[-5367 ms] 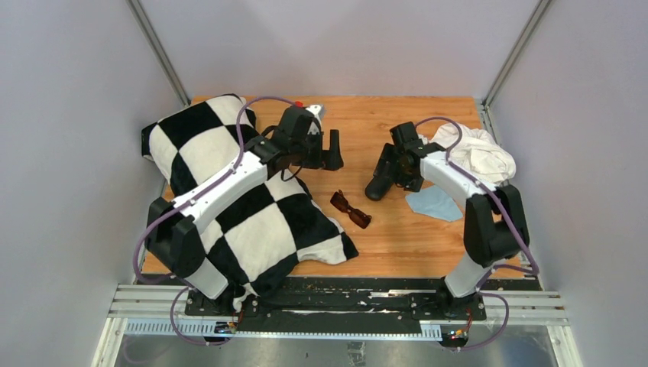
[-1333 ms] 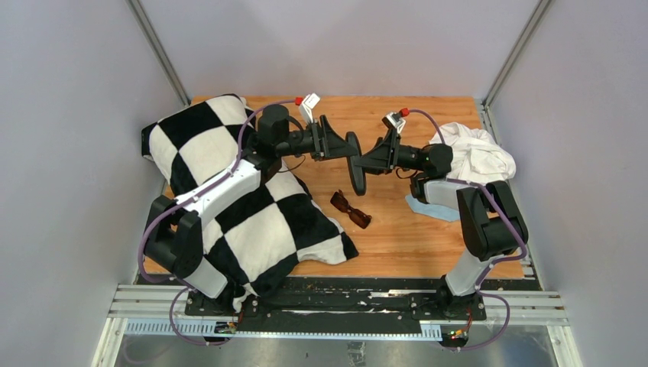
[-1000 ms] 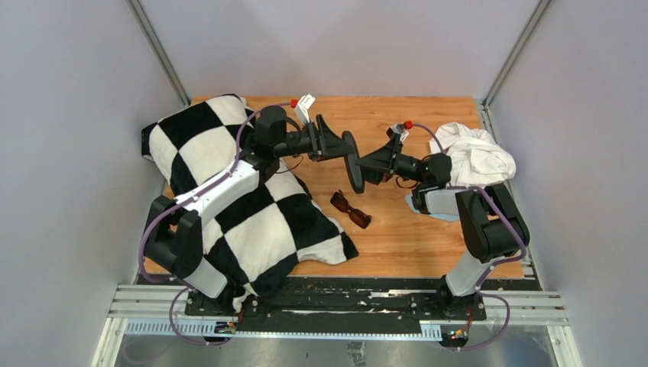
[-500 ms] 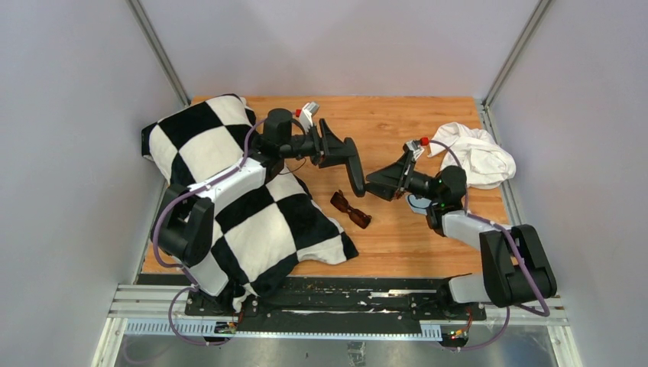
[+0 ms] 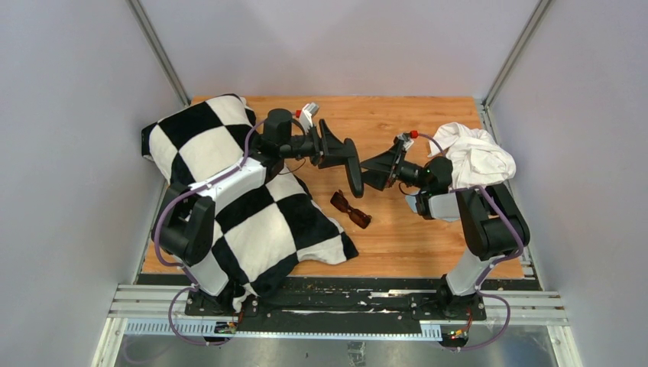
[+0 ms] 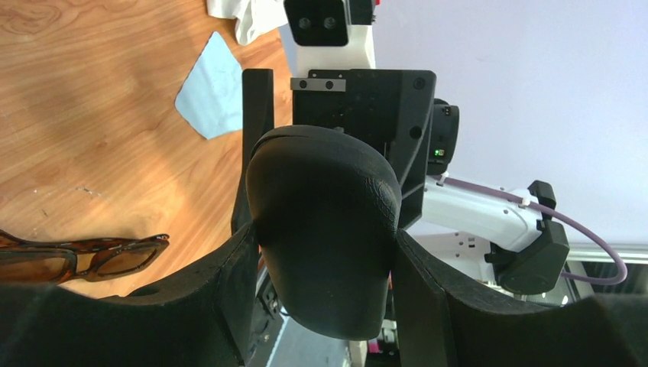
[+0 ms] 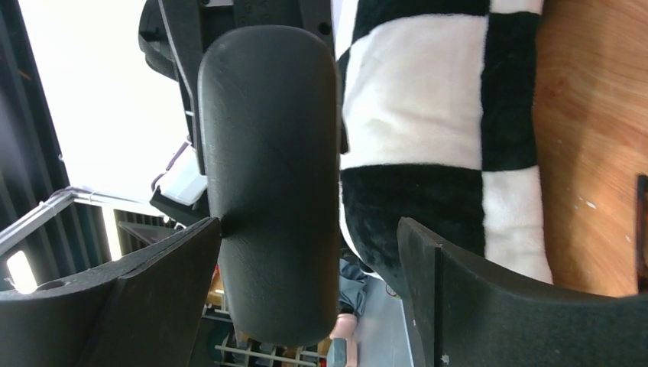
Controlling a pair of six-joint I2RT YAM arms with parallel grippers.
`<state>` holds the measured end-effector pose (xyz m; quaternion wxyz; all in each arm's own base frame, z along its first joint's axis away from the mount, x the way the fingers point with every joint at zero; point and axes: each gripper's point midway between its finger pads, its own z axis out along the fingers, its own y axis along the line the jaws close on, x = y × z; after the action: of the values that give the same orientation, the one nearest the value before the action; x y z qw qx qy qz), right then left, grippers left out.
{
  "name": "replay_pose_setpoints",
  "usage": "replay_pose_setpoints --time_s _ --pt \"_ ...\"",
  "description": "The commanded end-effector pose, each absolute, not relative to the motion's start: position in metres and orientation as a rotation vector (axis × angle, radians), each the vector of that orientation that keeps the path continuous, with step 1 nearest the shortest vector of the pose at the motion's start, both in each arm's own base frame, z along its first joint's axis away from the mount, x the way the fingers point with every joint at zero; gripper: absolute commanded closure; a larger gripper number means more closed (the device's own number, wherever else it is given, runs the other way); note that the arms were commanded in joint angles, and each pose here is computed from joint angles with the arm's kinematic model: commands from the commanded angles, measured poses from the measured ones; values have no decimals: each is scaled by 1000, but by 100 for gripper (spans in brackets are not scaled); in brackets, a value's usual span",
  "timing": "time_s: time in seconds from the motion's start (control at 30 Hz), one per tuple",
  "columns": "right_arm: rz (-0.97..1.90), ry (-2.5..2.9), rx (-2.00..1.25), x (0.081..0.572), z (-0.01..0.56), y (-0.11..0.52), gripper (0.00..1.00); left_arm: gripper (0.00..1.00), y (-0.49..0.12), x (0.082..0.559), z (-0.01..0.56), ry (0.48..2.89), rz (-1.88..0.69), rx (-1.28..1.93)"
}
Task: Organize the sunglasses
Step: Open the sunglasses case.
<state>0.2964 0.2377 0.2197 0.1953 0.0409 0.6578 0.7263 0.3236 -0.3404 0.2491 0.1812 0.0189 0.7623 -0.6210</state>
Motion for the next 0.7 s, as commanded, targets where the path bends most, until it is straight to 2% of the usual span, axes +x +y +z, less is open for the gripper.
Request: replay_pose_setpoints --time_s 0.0,0.67 --pt "2065 1701 -90 286 256 250 10 100 -340 322 249 2148 -1779 69" --pt "2092 1751 -48 287 239 264 27 100 -342 329 243 2159 -1766 42"
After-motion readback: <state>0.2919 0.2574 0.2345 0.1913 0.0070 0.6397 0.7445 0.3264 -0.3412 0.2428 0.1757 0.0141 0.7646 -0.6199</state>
